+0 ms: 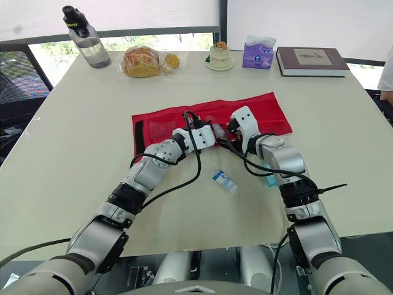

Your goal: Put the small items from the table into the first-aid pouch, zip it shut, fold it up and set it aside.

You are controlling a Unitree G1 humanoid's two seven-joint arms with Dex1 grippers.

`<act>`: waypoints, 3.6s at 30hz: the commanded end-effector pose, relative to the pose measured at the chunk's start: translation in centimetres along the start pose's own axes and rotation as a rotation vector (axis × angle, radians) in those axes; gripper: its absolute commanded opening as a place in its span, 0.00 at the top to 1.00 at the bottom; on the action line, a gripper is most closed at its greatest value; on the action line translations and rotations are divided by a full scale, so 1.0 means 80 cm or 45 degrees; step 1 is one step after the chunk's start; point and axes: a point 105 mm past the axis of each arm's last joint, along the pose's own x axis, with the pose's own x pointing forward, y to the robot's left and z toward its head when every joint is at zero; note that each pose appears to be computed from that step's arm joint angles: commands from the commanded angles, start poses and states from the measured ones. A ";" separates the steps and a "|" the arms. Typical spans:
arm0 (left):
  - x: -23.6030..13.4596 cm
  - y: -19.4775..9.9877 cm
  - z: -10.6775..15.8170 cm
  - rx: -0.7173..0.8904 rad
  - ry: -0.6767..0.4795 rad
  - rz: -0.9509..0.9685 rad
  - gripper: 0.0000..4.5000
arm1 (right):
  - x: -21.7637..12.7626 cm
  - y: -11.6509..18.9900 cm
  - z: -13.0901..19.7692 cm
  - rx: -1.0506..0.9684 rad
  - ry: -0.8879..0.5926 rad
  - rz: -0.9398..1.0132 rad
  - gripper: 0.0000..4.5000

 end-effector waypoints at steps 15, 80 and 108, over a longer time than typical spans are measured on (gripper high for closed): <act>0.003 0.013 0.028 -0.009 -0.130 0.050 1.00 | 0.049 0.002 0.047 -0.156 -0.182 -0.050 0.98; -0.019 0.065 -0.053 0.036 -0.009 0.039 1.00 | -0.279 0.048 -0.024 -0.272 -0.164 0.138 0.01; -0.041 0.068 -0.039 0.034 -0.041 0.000 1.00 | -0.118 0.085 -0.062 -0.293 -0.060 0.057 0.97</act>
